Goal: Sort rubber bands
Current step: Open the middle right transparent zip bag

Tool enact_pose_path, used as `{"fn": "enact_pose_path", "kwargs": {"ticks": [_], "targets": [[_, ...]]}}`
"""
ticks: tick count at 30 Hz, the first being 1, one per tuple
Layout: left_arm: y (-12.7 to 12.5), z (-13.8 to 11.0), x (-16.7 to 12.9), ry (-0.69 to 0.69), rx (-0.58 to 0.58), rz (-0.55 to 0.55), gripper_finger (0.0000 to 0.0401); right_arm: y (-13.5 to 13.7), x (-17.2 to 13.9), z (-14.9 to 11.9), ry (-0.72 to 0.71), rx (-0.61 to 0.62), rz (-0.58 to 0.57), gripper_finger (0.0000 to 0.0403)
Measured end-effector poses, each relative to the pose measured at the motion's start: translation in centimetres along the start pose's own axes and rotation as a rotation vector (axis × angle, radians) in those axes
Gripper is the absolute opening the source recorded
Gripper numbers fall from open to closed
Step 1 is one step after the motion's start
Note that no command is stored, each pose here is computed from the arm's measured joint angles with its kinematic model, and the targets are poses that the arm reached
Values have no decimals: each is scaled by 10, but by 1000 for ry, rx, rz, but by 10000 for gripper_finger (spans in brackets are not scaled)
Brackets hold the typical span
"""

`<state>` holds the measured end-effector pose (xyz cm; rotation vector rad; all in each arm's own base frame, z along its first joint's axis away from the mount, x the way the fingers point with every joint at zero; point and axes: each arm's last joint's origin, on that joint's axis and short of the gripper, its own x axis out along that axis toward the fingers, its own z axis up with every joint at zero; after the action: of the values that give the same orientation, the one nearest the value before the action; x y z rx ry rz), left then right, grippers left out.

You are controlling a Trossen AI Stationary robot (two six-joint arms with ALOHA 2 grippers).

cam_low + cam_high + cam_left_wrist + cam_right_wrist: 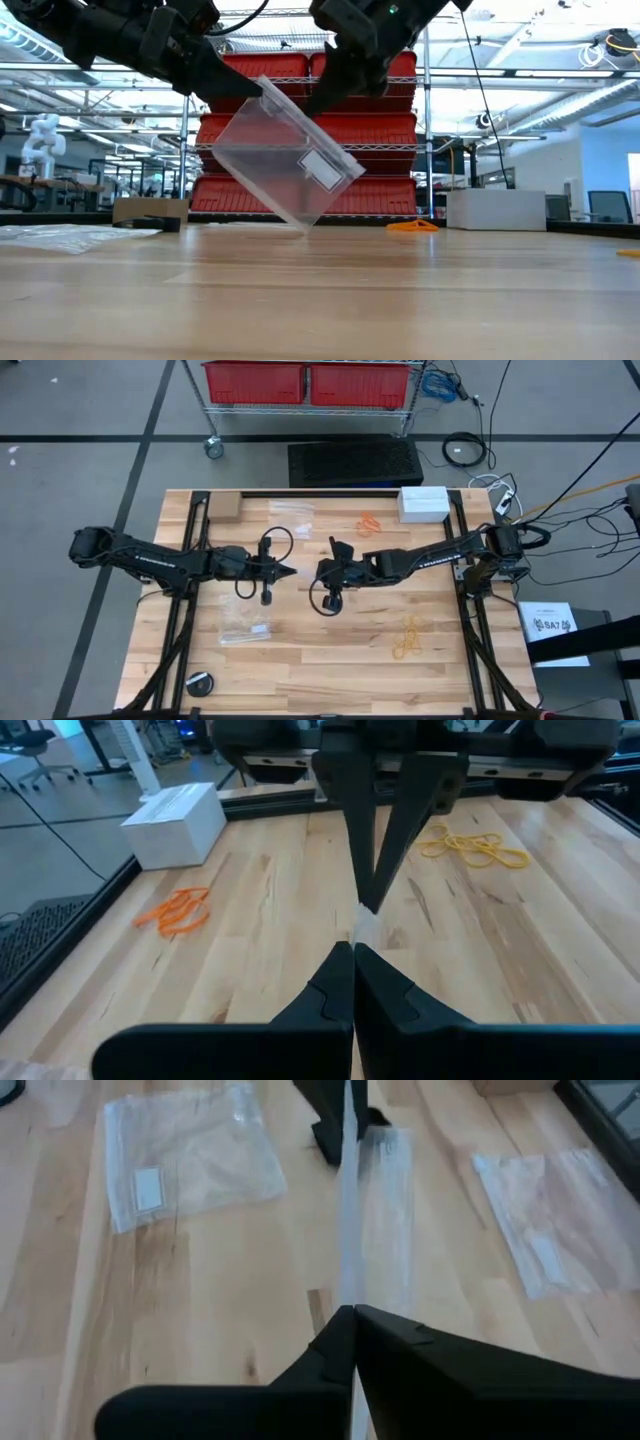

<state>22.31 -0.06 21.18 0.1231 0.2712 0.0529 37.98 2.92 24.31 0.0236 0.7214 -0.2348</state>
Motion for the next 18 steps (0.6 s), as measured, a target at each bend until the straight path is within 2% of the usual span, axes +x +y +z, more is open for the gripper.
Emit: {"fn": "enact_pose_path", "kwargs": {"ticks": [10,18], "targets": [[0,1,0,-6,-18,2,0,1,0,4,-39,8,2,0],[0,1,0,-6,-27,6,0,4,12,0,-32,7,9,0]]}}
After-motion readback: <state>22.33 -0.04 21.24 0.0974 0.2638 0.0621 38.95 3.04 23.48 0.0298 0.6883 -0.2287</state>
